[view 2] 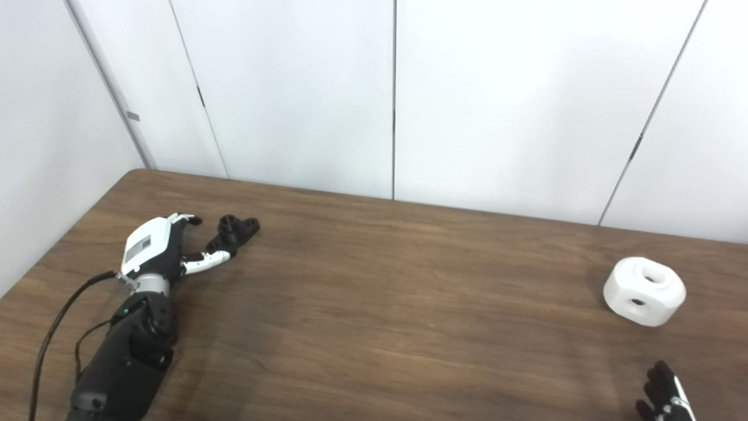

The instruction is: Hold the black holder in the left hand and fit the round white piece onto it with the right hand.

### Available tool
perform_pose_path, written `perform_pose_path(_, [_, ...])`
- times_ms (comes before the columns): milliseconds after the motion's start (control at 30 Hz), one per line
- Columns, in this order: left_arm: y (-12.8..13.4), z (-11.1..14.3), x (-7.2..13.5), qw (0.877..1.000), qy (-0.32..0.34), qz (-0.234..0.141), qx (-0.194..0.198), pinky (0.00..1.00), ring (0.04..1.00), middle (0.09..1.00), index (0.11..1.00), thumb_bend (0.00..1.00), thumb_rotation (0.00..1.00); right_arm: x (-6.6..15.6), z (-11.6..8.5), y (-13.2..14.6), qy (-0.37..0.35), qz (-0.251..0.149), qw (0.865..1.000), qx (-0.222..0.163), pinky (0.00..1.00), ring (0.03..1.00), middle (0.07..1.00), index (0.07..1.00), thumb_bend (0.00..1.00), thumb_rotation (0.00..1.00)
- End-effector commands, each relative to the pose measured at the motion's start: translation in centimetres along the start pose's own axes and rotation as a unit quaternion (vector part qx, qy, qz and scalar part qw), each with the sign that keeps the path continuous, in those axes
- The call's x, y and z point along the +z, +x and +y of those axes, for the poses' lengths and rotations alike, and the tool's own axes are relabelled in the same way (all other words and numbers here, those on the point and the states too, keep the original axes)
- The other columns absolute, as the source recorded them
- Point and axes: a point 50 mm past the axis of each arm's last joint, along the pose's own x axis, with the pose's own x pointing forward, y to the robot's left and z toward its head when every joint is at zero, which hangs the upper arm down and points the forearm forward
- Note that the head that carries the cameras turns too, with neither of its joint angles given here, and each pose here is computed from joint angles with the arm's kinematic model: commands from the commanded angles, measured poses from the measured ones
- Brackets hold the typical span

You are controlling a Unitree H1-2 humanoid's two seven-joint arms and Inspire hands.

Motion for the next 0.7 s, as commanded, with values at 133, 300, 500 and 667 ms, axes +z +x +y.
perform_pose_path(133, [1.8, 2.2, 0.9, 0.999, 0.0, -0.011, 0.036, 1.0, 0.969, 0.927, 0.82, 0.84, 0.46, 0.8, -0.5, -0.2, -0.014, -0.011, 1.0, 0.002, 0.98, 1.0, 0.997, 0.992, 0.52, 1.0])
perform_pose_path(300, [2.2, 2.0, 1.0, 0.999, -0.005, -0.015, 0.033, 1.0, 0.956, 0.91, 0.811, 0.84, 0.46, 0.9, -0.5, -0.4, -0.018, -0.009, 1.0, 0.0, 0.99, 0.998, 0.991, 0.988, 0.54, 1.0])
perform_pose_path(500, [2.4, 1.9, 1.6, 0.999, -0.012, -0.026, 0.026, 1.0, 0.967, 0.912, 0.797, 0.83, 0.46, 0.9, -0.6, -0.5, -0.025, -0.01, 1.0, -0.002, 0.99, 0.993, 0.989, 0.987, 0.53, 1.0])
perform_pose_path(667, [2.6, 1.8, 2.4, 0.999, -0.012, -0.027, 0.018, 1.0, 0.968, 0.914, 0.79, 0.83, 0.47, 0.9, -0.6, -0.7, -0.026, -0.009, 1.0, -0.002, 0.99, 0.996, 0.992, 0.991, 0.53, 1.0])
